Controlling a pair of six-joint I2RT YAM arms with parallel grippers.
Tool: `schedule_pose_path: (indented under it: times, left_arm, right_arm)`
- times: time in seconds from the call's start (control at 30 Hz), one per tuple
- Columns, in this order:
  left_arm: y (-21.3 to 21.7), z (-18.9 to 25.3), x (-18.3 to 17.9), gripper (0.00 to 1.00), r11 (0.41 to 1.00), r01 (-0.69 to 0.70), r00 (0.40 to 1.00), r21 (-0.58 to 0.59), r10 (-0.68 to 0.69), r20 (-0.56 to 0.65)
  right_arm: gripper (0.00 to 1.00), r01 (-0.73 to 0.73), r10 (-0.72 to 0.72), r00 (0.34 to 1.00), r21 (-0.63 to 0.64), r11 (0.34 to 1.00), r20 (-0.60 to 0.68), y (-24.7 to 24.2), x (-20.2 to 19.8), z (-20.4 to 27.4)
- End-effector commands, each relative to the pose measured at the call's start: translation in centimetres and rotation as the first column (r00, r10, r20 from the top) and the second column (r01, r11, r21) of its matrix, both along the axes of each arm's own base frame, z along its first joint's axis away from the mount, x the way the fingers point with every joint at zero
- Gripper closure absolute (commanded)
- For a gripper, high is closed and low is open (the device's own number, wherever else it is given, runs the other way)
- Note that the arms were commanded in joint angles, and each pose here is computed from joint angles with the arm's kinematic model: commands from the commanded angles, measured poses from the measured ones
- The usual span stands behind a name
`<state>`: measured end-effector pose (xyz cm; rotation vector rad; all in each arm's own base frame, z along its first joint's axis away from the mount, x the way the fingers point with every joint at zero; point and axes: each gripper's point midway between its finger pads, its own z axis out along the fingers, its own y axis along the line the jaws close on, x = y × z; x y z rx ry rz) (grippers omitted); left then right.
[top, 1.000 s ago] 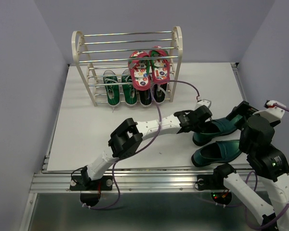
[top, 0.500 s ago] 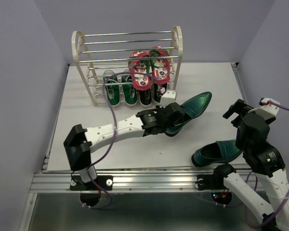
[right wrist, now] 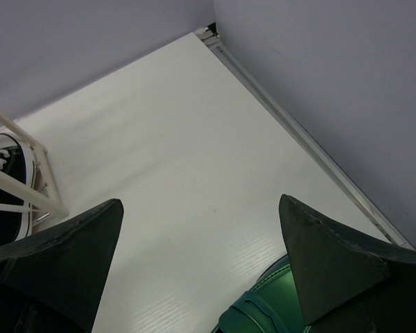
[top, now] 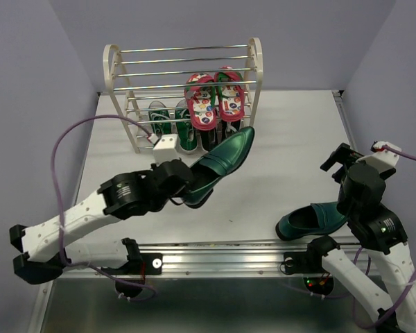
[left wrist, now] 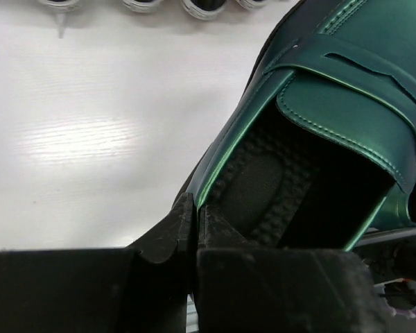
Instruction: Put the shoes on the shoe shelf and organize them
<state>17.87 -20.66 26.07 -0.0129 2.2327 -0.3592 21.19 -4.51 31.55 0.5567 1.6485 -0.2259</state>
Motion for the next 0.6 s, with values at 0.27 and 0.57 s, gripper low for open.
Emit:
schedule_pose_path:
  times: [0.27,0.57]
  left_arm:
    - [10.4,3.2,4.1,1.0,0.927,-0.375,0.922,0.01,0.372,0.109]
    - [13.9,4.5,6.5,1.0,0.862,-0.505,0.857,0.05,0.494,0.143]
  right_arm:
    - [0.0,0.019,-0.02,0.999,0.017,1.0,0.045,0.1,0.8,0.5]
    - [0.0,0.015,-0.015,0.999,0.018,1.0,0.047,0.2,1.0,0.4]
